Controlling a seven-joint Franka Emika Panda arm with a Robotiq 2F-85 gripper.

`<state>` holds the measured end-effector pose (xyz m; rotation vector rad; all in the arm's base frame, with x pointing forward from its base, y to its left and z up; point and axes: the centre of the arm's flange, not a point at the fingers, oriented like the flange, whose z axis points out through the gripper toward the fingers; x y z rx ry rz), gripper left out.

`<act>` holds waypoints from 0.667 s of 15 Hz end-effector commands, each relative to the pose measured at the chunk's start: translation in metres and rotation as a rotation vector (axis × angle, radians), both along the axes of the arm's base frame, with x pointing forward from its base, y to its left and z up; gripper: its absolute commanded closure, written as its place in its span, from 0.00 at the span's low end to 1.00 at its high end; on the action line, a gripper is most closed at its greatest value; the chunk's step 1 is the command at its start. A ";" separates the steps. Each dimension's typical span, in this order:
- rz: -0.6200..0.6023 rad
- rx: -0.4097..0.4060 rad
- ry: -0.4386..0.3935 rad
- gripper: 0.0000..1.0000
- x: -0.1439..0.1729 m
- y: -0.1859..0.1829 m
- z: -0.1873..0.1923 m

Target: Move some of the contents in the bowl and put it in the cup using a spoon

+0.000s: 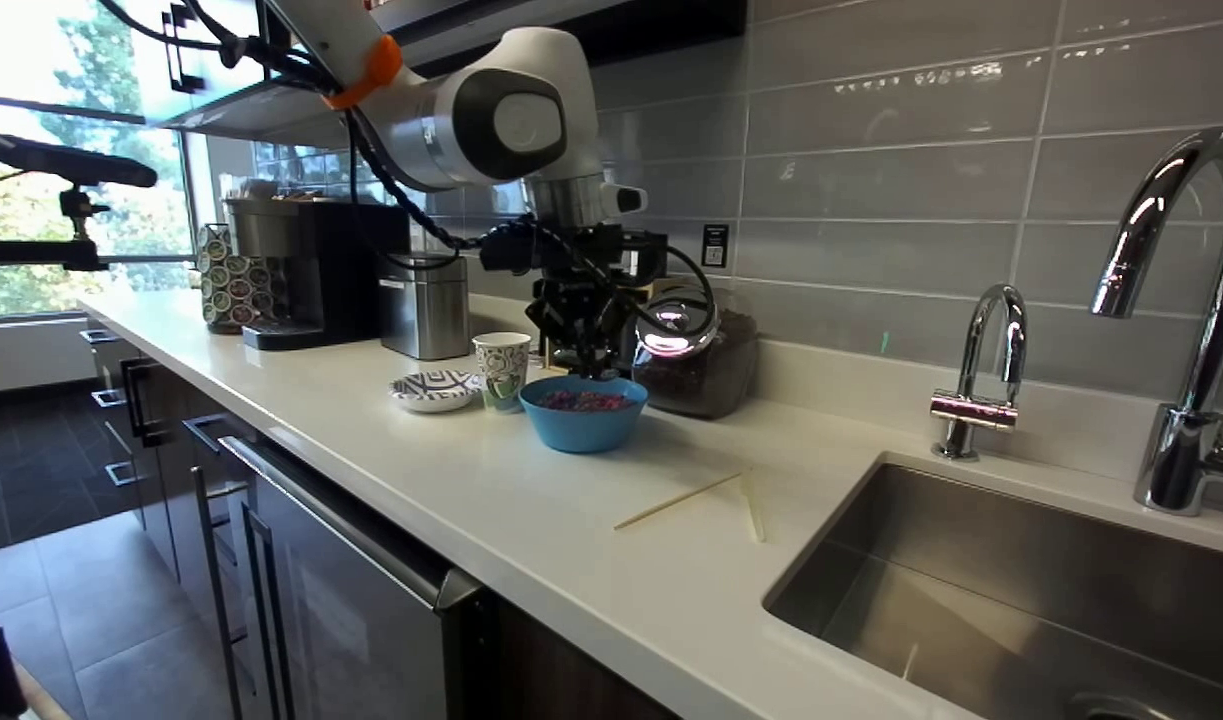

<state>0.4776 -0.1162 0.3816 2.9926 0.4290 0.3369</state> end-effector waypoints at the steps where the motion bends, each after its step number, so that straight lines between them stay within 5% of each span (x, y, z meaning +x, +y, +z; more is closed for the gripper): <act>1: -0.067 -0.112 -0.015 0.98 -0.010 0.014 -0.004; 10: -0.044 -0.397 0.036 0.98 0.003 0.049 -0.023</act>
